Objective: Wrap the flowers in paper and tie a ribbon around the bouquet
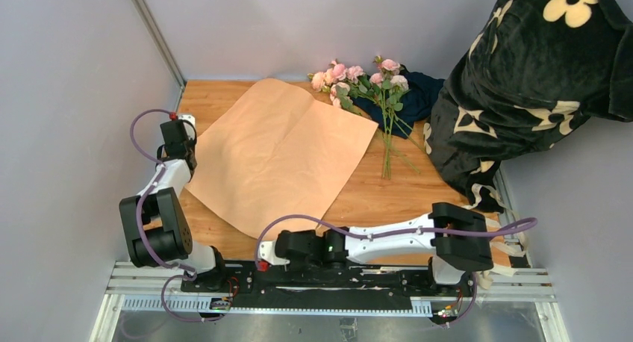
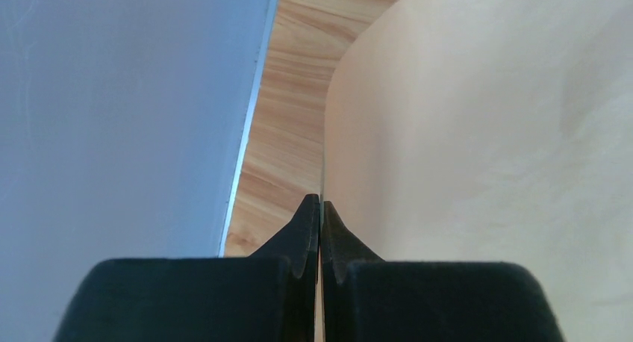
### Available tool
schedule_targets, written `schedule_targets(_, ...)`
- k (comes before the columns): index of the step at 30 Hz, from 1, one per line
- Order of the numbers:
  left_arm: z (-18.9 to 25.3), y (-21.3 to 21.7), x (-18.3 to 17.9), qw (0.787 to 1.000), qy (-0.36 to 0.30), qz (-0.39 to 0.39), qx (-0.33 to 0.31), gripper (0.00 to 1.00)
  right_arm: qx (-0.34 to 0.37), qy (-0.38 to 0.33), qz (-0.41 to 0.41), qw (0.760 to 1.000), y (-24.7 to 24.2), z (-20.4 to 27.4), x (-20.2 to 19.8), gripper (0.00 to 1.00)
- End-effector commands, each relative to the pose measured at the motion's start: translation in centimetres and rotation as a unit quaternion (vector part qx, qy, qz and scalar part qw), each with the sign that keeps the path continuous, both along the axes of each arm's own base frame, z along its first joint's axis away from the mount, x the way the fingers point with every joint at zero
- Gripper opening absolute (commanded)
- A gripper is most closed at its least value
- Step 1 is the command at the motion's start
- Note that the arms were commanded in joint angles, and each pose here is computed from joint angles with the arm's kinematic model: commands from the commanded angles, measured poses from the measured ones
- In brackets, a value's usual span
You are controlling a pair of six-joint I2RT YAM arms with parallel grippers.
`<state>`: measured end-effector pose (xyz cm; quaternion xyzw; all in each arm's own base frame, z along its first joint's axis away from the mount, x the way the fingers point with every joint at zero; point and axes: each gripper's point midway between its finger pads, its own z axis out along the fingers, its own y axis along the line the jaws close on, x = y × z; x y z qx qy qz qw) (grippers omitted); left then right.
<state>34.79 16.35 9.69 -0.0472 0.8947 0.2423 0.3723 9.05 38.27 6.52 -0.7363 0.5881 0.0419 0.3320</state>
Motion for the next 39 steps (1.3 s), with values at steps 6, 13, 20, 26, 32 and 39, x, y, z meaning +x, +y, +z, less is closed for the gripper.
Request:
schedule_targets(6,-1.7,-0.5,0.8,0.999,0.019,-0.041,-0.008,0.00,0.355,0.150,-0.453,0.804,-13.0,14.8,18.6,0.44)
schedule_targets(13,3.7,1.0,-0.5,0.999,0.035,-0.002,0.027,1.00,0.294,0.096,-0.658,0.687,-26.2,10.4,28.9,0.37)
schedule_targets(20,10.0,-2.8,-1.1,0.994,0.014,-0.105,0.016,1.00,0.252,0.130,-0.698,0.658,-28.4,5.1,36.0,0.34)
schedule_targets(26,8.7,-6.0,-1.2,0.986,0.051,-0.161,0.002,1.00,0.216,0.142,-0.718,0.647,-29.3,1.3,39.9,0.24)
schedule_targets(32,7.6,-6.9,-0.6,0.983,0.073,-0.169,0.001,1.00,0.171,0.112,-0.742,0.638,-31.4,-0.9,40.7,0.19)
schedule_targets(39,7.0,-7.6,-0.4,0.981,0.079,-0.179,-0.005,1.00,0.151,0.096,-0.746,0.641,-32.2,-1.2,40.6,0.21)
